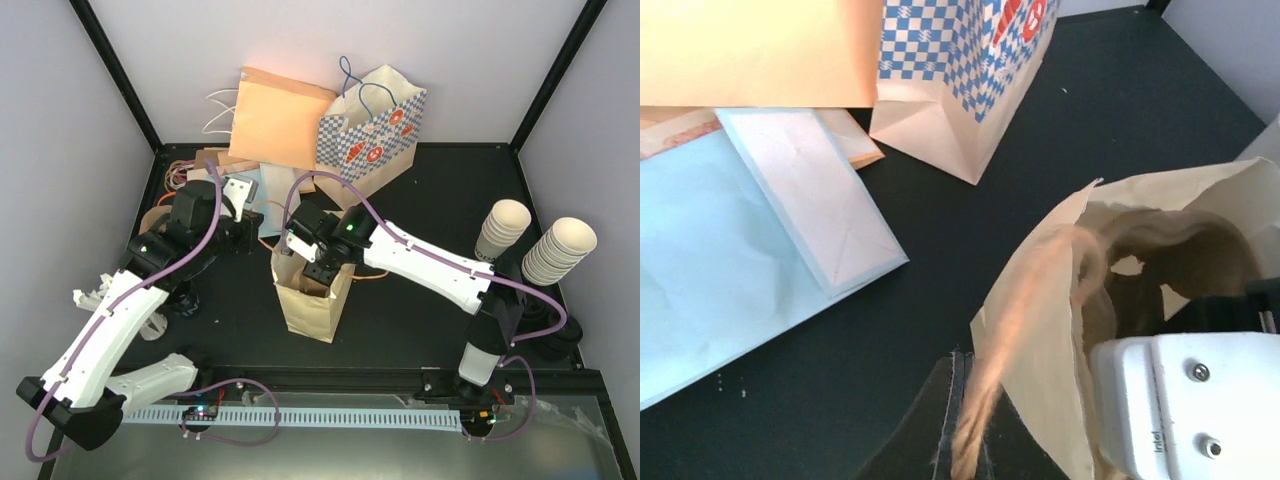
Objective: Pack the takeout coffee
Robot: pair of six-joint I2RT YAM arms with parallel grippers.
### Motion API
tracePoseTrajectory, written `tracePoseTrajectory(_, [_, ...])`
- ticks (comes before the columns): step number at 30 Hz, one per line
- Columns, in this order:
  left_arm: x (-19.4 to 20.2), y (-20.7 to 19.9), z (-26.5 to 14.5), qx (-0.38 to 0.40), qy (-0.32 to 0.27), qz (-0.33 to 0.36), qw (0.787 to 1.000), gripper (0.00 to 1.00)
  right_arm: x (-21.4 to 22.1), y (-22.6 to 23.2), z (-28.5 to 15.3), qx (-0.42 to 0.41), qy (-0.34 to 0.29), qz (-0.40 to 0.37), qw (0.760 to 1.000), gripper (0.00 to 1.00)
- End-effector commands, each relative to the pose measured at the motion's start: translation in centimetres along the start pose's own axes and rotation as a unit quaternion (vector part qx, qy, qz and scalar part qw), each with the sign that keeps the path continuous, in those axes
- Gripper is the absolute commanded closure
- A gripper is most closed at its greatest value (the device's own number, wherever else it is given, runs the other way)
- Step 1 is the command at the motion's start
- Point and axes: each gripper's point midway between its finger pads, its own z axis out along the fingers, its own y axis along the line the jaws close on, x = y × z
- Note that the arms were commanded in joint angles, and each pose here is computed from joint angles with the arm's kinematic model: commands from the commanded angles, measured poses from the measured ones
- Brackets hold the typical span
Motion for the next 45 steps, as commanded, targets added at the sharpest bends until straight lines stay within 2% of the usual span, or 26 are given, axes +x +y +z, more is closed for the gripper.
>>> tracePoseTrajectory(1, [-1.9, 1.0, -1.5, -0.031, -0.034, -0.007, 0.999, 0.98, 2.0, 0.6, -0.3, -0.010, 0.031, 0.003, 0.999, 0.48])
tracePoseTrajectory(5, [-1.9, 0.9, -1.6, -0.027, -0.034, -0.008, 0.999, 0.98, 2.2, 0.8, -0.1, -0.016, 0.035, 0.002, 0.999, 0.48])
tracePoseTrajectory(12, [-2.6, -2.0, -2.1, 0.057, -0.064, 0.000, 0.996, 0.98, 1.9, 0.9, 1.2, -0.019, 0.059, 0.001, 0.998, 0.48])
tracePoseTrajectory(26, [-2.3, -2.0, -1.7, 0.059, -0.059, 0.002, 0.997, 0.98, 1.5, 1.5, 2.6, -0.027, 0.091, 0.002, 0.995, 0.48])
tracePoseTrajectory(29, [-2.4, -2.0, -1.9, 0.057, -0.063, 0.004, 0.996, 0.89, 1.4, 1.4, 2.3, -0.026, 0.087, 0.004, 0.996, 0.47])
tracePoseTrajectory(33, [-3.2, -2.2, -3.7, 0.062, -0.088, 0.010, 0.994, 0.59, 1.3, 1.4, 2.2, -0.026, 0.084, 0.004, 0.996, 0.47])
tracePoseTrajectory(35, [-3.4, -2.5, -5.1, 0.068, -0.109, 0.021, 0.992, 0.50, 1.3, 1.4, 2.2, -0.026, 0.083, 0.004, 0.996, 0.47])
tracePoseTrajectory(39, [-3.4, -4.3, -8.0, 0.119, -0.147, 0.052, 0.981, 0.47, 1.1, 1.3, 2.3, -0.024, 0.081, 0.005, 0.996, 0.47])
tracePoseTrajectory(45, [-2.4, -8.8, -10.1, 0.253, -0.146, 0.070, 0.954, 0.51, 0.8, 1.4, 2.4, -0.028, 0.076, 0.008, 0.997, 0.47])
